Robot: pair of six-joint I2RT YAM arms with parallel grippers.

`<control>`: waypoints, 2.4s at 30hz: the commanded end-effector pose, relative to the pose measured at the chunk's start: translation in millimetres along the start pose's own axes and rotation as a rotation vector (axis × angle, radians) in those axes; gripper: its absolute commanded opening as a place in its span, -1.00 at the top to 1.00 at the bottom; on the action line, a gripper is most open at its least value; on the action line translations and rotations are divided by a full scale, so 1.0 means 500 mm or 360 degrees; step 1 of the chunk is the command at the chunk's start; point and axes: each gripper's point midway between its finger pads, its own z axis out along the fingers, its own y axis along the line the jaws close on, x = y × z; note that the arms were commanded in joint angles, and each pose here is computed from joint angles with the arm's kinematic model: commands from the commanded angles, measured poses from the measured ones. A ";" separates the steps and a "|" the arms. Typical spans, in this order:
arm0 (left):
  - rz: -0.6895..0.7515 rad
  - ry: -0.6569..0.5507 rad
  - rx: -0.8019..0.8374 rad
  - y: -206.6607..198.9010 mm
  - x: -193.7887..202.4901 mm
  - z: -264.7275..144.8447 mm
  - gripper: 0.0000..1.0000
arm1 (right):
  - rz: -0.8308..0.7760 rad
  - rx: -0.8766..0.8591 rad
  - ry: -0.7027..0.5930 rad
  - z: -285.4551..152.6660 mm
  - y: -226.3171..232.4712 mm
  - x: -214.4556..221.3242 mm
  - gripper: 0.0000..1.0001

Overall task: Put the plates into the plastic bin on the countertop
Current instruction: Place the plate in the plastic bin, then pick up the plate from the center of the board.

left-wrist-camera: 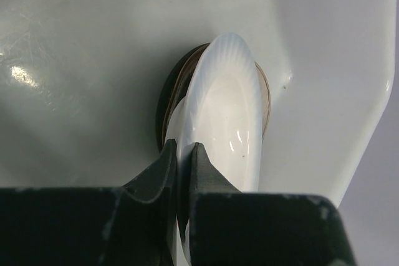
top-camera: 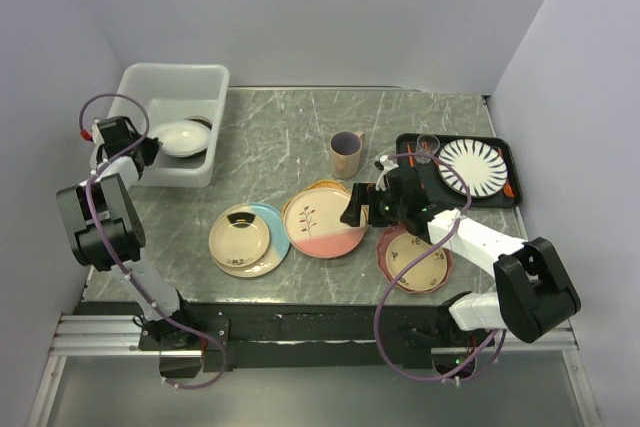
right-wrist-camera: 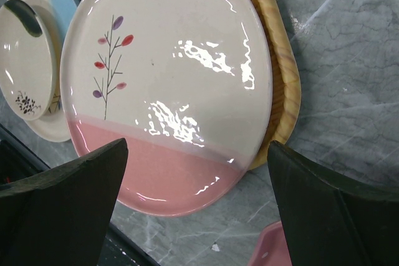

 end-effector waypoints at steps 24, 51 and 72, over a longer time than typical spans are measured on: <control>0.0054 -0.0104 0.0164 -0.095 -0.070 -0.019 -0.19 | -0.0058 -0.0023 -0.0105 -0.013 0.020 -0.037 -1.00; 0.0202 -0.0362 0.0331 -0.157 -0.109 -0.161 -0.99 | -0.0056 -0.0023 -0.0105 -0.011 0.019 -0.036 -1.00; 0.0520 -0.0186 0.0737 -0.328 0.058 -0.242 -0.99 | -0.0054 -0.0017 -0.0092 -0.009 0.016 -0.033 -1.00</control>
